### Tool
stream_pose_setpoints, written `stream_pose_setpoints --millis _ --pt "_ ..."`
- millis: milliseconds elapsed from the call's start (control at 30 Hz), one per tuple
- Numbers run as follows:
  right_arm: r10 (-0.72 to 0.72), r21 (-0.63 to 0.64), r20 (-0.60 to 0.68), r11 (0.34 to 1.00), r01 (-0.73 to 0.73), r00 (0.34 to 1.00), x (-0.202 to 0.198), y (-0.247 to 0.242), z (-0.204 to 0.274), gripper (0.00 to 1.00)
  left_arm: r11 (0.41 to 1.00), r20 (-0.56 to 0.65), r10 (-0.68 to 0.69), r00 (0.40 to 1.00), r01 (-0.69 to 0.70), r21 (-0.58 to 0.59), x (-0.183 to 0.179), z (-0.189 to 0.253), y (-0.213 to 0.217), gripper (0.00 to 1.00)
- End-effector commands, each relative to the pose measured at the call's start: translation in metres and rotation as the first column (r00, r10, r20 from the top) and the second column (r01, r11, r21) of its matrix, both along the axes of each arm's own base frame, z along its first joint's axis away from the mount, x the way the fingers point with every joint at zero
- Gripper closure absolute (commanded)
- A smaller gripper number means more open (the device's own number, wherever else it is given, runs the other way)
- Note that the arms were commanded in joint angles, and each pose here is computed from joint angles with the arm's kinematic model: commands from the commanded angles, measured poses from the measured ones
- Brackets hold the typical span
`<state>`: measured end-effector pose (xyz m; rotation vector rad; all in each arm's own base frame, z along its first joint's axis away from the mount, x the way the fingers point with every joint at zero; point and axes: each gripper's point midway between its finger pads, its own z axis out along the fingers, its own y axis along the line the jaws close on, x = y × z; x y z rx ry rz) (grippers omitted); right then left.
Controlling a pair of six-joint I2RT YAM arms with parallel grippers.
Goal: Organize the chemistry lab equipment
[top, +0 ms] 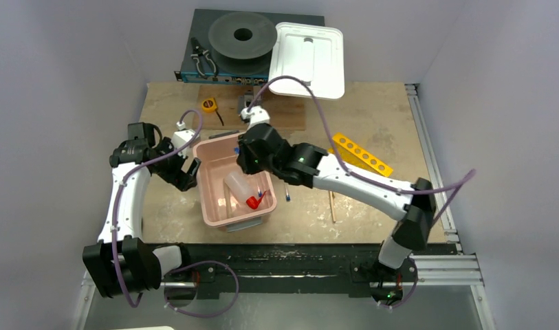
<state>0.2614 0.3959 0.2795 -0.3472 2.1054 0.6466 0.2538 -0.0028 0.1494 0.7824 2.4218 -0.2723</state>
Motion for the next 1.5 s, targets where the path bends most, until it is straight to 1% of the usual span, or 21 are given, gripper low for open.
stream_pose_setpoints --millis 0,100,167,233,333,367,433,500,600,733,800,833,967,1067,1267,1467 --pt "0.085 -0.147 -0.102 0.984 -0.1 0.991 -0.011 0.03 -0.067 1.0 1.0 0.038 -0.027 0.999 0.027 -0.011 -0.001 0.009 -0.005 0.1" --pt "0.09 -0.174 -0.129 0.978 -0.112 0.988 -0.009 0.04 -0.088 1.0 1.0 0.039 -0.024 0.999 0.024 -0.012 -0.001 0.011 -0.005 0.09" --pt "0.086 -0.192 -0.135 0.975 -0.112 0.987 -0.007 0.042 -0.096 0.86 1.0 0.04 -0.025 0.999 0.025 -0.013 0.0 0.011 -0.006 0.09" --pt "0.089 -0.184 -0.13 0.977 -0.112 0.988 -0.006 0.043 -0.09 0.71 1.0 0.039 -0.025 0.999 0.026 -0.012 0.0 0.01 -0.006 0.09" --pt "0.092 -0.158 -0.09 0.982 -0.105 0.992 -0.004 0.04 -0.066 0.58 1.0 0.039 -0.024 0.999 0.024 -0.005 0.0 0.009 -0.004 0.09" --pt "0.086 -0.151 -0.072 0.984 -0.096 0.994 -0.002 0.036 -0.058 0.56 1.0 0.038 -0.022 0.999 0.023 -0.005 0.0 0.009 -0.004 0.09" --pt "0.06 -0.136 -0.048 0.988 -0.066 0.997 0.002 0.023 -0.042 0.55 1.0 0.039 -0.02 0.999 0.021 -0.004 0.0 0.009 -0.004 0.09" --pt "0.023 -0.124 -0.029 0.992 -0.027 0.999 0.005 0.006 -0.032 0.58 1.0 0.041 -0.021 0.999 0.021 -0.003 0.0 0.01 -0.004 0.08" --pt "-0.054 -0.112 -0.024 0.992 0.051 0.998 0.012 -0.03 -0.029 0.62 1.0 0.043 -0.019 0.999 0.019 0.0 0.0 0.01 -0.003 0.08" --pt "-0.16 -0.107 -0.055 0.982 0.153 0.986 0.025 -0.084 -0.05 0.65 1.0 0.041 -0.02 0.999 0.02 -0.003 0.0 0.01 -0.004 0.08" --pt "-0.196 -0.137 -0.071 0.973 0.185 0.978 0.025 -0.104 -0.07 0.65 1.0 0.042 -0.022 0.999 0.022 -0.004 -0.001 0.01 -0.004 0.08" --pt "-0.203 -0.164 -0.094 0.969 0.186 0.975 0.022 -0.111 -0.087 0.64 1.0 0.041 -0.022 0.999 0.022 -0.004 -0.001 0.01 -0.004 0.08" --pt "-0.205 -0.226 -0.165 0.96 0.166 0.965 0.012 -0.117 -0.136 0.56 1.0 0.04 -0.024 0.999 0.024 0.0 -0.001 0.009 -0.004 0.08" --pt "-0.215 -0.266 -0.192 0.951 0.16 0.957 0.01 -0.118 -0.164 0.54 1.0 0.038 -0.024 0.999 0.023 0.003 -0.001 0.008 -0.003 0.08" --pt "-0.213 -0.295 -0.236 0.945 0.139 0.948 0.012 -0.109 -0.205 0.57 1.0 0.039 -0.027 0.999 0.026 0.011 -0.001 0.008 -0.002 0.08" --pt "-0.202 -0.31 -0.257 0.943 0.118 0.945 0.017 -0.098 -0.225 0.59 1.0 0.034 -0.028 0.999 0.028 0.011 -0.002 0.006 -0.002 0.08"
